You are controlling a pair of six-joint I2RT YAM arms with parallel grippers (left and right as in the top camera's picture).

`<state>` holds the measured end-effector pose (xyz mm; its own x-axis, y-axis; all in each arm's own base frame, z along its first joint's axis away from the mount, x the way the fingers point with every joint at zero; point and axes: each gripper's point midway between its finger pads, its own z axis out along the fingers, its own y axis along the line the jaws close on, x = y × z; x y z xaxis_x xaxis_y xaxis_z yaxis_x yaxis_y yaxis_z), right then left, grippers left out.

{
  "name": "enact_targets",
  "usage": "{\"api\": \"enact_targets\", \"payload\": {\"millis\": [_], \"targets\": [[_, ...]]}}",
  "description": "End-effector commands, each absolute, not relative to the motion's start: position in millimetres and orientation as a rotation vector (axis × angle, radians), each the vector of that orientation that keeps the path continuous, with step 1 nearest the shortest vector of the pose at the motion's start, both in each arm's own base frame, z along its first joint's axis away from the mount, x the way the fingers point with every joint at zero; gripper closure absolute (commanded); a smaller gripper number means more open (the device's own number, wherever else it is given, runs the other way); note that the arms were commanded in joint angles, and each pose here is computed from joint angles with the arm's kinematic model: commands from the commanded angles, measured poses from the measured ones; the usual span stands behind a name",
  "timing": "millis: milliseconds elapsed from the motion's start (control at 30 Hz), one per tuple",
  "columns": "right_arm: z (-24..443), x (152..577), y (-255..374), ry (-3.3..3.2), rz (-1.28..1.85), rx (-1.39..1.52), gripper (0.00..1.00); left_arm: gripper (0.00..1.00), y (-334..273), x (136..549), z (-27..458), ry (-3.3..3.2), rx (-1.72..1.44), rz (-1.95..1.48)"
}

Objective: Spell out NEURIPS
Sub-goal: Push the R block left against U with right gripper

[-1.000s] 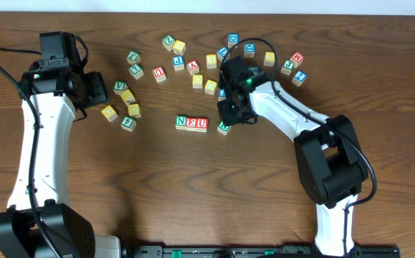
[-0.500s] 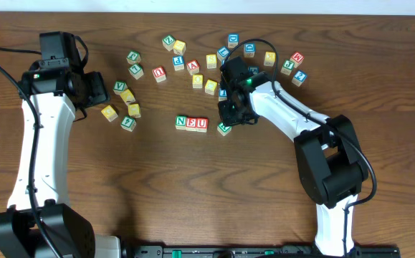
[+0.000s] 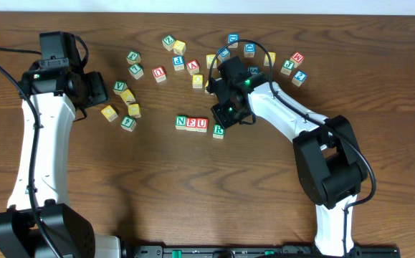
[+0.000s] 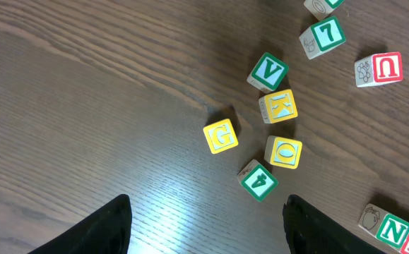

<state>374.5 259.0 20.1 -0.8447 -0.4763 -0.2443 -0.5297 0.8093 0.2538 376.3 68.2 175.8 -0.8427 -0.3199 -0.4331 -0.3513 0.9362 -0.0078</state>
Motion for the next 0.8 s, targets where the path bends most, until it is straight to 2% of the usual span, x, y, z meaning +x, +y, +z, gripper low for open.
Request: {"api": "enact_targets", "payload": {"millis": [0, 200, 400, 533, 767], "targets": [[22, 372, 269, 2.770, 0.507, -0.918, 0.89, 0.32, 68, 373, 169, 2.672, -0.500, 0.101], [28, 382, 267, 2.748, 0.498, -0.892, 0.87, 0.32, 68, 373, 169, 2.672, -0.500, 0.101], [64, 391, 264, 2.758, 0.505, -0.821, 0.87, 0.32, 68, 372, 169, 2.676, -0.501, 0.102], [63, 358, 258, 2.958, 0.543, -0.670, 0.91, 0.32, 68, 371, 168, 2.684, -0.501, 0.103], [38, 315, 260, 3.062, 0.422, -0.788, 0.92, 0.32, 68, 371, 168, 2.682, -0.502, 0.102]]}}
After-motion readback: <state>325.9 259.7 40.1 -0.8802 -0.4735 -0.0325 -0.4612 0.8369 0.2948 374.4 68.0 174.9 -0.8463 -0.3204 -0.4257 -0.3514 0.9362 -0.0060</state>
